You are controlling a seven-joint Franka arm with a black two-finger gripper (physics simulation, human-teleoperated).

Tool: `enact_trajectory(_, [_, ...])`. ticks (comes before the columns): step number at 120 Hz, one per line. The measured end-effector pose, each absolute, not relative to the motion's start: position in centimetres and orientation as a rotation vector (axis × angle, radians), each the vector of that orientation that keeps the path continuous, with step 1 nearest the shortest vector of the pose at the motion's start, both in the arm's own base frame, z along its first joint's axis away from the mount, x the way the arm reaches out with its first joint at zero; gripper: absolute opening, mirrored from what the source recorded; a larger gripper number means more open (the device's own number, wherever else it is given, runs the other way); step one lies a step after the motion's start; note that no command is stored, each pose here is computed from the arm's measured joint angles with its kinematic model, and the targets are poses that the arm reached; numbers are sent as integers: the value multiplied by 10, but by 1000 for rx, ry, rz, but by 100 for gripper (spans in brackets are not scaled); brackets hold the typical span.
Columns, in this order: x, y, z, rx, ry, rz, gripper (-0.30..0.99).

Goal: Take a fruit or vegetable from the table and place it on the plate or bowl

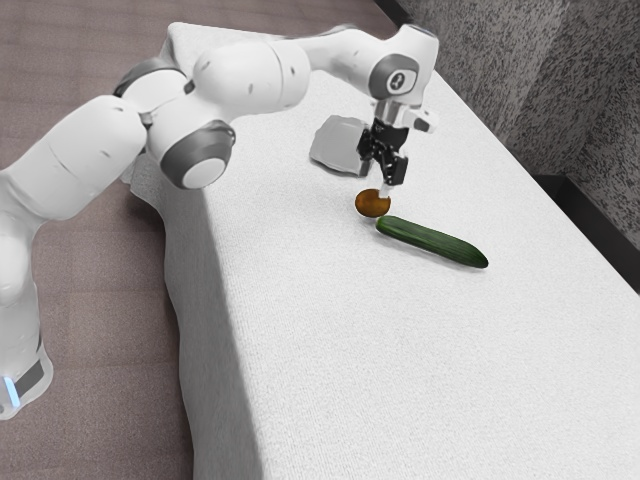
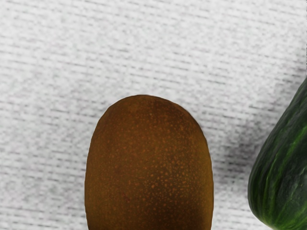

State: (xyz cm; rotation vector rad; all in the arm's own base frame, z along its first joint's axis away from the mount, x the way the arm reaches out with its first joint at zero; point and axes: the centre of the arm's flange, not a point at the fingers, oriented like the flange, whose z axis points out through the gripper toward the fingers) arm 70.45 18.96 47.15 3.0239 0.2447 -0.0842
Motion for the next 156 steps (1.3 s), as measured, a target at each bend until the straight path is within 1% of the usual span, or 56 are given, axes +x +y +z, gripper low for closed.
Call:
enact_trajectory(45, [712,193,428,2973,224,-142,69])
enact_trajectory(58, [715,192,425,2966,210,-130,69])
enact_trajectory(62, [715,192,424,2961,207,-126,66])
enact_trajectory(79, [716,194,424,2949,203,-111,40])
enact_trajectory(84, [715,195,424,2947,204,-108,34])
enact_trajectory(93, [715,198,423,2946,204,-104,30])
enact_trajectory(102, [715,199,424,2947,201,-98,29])
enact_trajectory(117, [712,203,444,2957,198,-55,28])
enact_trajectory(126, [702,206,484,2967,197,17,27])
enact_trajectory(133, [685,221,525,2983,227,81,27])
enact_trajectory(140, [664,240,553,2994,272,110,27])
enact_trajectory(148, [637,257,572,2981,319,106,27])
enact_trajectory(156, [614,268,573,2963,352,69,27])
